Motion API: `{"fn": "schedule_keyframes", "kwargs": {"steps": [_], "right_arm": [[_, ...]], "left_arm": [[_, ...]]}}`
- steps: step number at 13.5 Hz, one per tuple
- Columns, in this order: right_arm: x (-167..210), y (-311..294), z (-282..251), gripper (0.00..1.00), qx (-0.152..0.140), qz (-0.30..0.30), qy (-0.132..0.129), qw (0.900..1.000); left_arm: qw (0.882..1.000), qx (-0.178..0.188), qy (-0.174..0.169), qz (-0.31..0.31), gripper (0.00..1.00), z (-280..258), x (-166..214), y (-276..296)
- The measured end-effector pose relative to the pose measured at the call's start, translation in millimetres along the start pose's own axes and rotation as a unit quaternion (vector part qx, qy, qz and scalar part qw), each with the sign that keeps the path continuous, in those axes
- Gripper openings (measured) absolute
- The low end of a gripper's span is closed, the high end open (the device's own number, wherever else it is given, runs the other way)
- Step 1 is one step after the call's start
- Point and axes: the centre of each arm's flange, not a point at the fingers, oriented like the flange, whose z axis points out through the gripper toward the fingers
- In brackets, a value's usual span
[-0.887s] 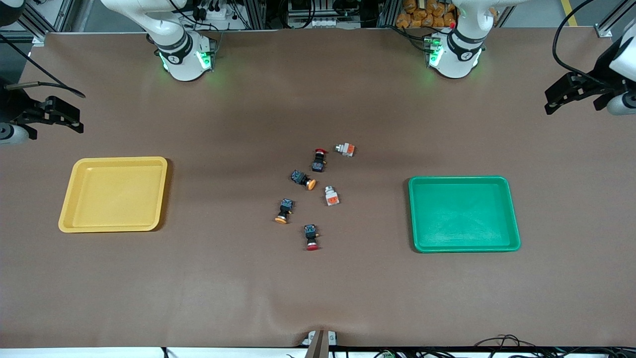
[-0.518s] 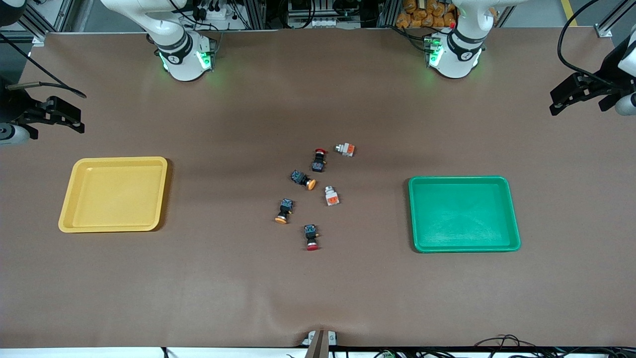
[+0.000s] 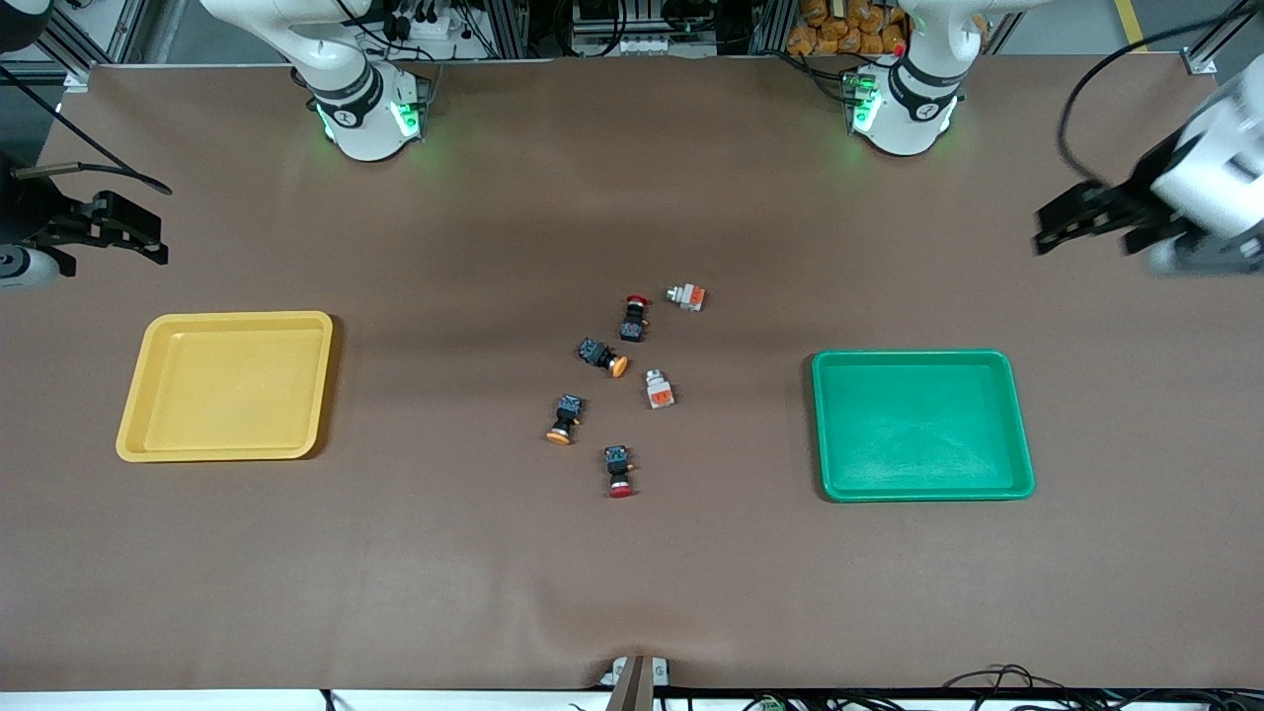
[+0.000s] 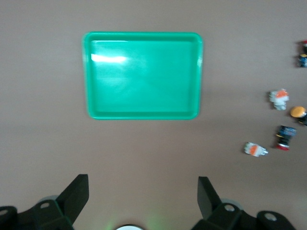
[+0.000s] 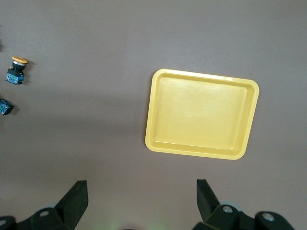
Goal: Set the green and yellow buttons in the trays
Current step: 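Reach the left gripper toward a white-and-orange button in the cluster, then grasp the white-and-orange button while the right gripper moves toward the yellow tray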
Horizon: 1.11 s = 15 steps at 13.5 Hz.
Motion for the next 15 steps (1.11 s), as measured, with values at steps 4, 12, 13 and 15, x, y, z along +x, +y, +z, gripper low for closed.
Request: {"fn": "schedule_keyframes", "kwargs": {"steps": [4, 12, 13, 15], "right_arm": [[0.1, 0.3, 0.5, 1.00, 0.000, 0.001, -0.001, 1.000], [0.4, 1.8, 1.6, 1.00, 0.000, 0.002, -0.002, 1.000], [0.3, 2.2, 1.6, 1.00, 0.000, 0.003, -0.002, 1.000], [0.3, 2.3, 1.6, 1.00, 0.000, 0.003, -0.002, 1.000]], "left_arm": [[0.999, -0.020, 0.005, -0.050, 1.00, 105.7, 22.7, 73.0], [0.956, 0.051, -0.052, -0.283, 1.00, 281.0, -35.8, 245.0], [0.945, 0.056, -0.054, -0.317, 1.00, 300.2, -45.2, 261.7], [0.926, 0.054, -0.049, -0.371, 1.00, 338.9, -70.4, 294.5]]}}
